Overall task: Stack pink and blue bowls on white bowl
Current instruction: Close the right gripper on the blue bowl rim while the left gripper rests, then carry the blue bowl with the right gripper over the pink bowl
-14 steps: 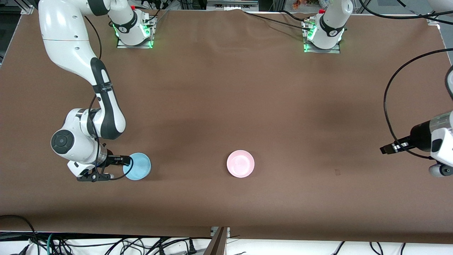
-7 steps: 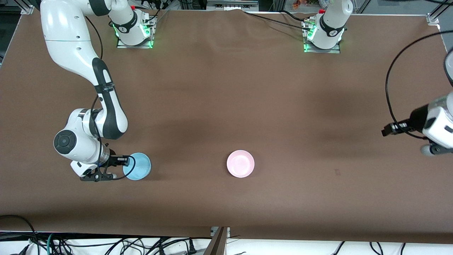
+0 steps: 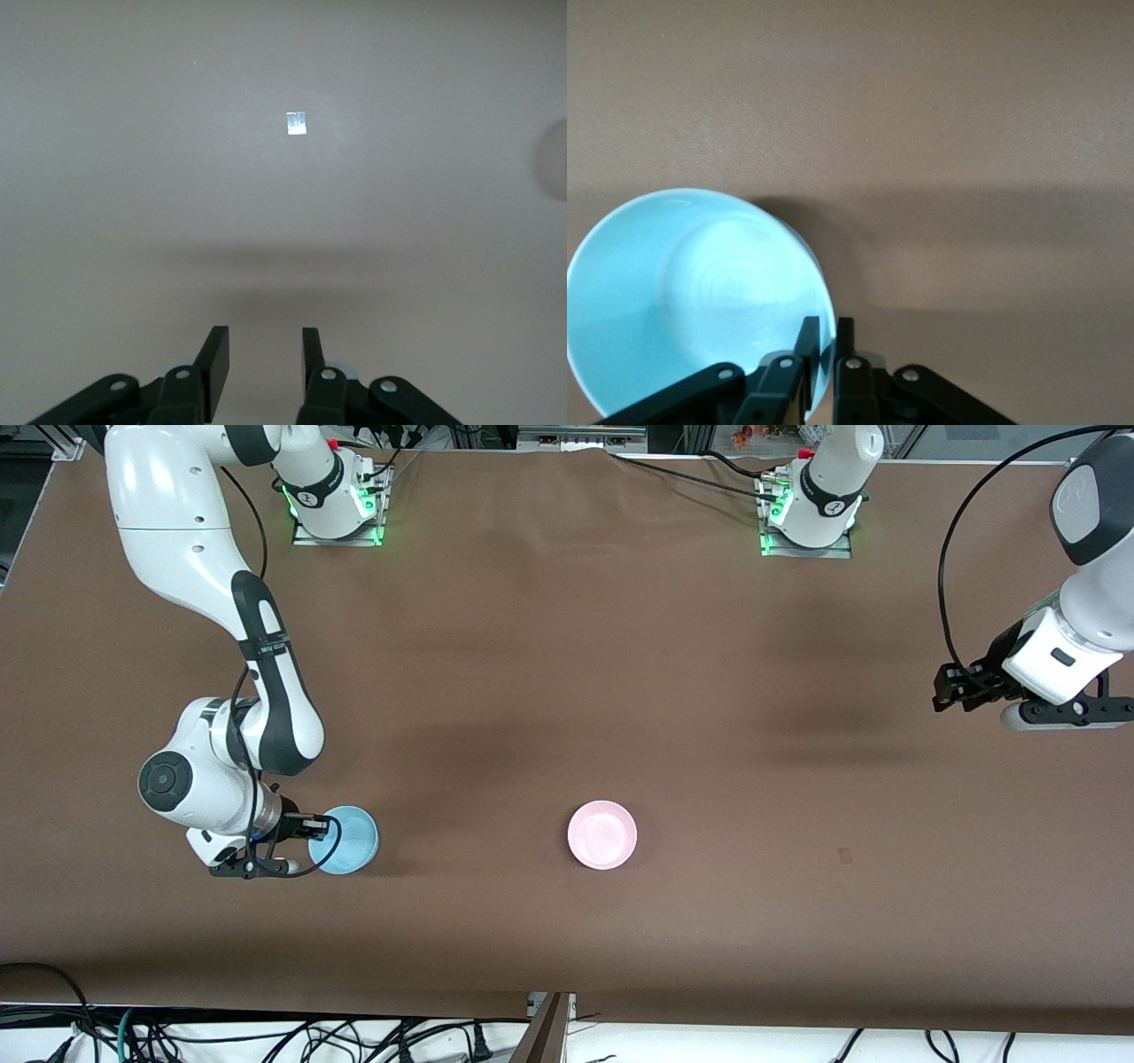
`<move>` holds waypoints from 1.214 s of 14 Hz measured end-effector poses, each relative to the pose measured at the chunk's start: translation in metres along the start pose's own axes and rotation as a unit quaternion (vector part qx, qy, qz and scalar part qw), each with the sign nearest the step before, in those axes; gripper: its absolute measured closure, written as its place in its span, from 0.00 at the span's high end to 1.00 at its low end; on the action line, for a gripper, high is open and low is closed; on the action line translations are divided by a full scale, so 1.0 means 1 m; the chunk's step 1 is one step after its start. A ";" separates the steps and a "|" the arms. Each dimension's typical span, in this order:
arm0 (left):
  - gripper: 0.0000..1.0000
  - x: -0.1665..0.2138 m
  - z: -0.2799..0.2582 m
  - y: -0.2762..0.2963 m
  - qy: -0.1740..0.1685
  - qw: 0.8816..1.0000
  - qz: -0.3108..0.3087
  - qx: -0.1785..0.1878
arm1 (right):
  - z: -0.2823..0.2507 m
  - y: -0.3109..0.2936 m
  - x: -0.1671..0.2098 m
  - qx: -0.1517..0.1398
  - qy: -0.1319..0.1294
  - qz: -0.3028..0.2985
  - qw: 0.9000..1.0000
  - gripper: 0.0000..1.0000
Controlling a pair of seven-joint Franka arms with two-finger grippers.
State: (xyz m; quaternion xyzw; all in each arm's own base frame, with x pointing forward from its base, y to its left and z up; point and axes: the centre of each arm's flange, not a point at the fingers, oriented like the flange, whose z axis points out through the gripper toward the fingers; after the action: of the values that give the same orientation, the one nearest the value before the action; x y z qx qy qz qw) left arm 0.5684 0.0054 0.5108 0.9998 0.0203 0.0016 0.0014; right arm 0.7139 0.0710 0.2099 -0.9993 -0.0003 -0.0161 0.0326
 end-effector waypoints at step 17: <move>1.00 -0.006 -0.037 0.007 0.004 1.000 0.018 0.001 | -0.089 -0.350 -0.062 0.127 -0.005 0.143 0.981 0.02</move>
State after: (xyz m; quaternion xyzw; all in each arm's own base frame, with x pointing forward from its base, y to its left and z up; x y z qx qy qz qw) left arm 0.5626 -0.0014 0.5480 1.0000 0.0025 0.0061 -0.0001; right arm 0.6485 0.4142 0.3196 -0.9768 0.1406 -0.0066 0.1614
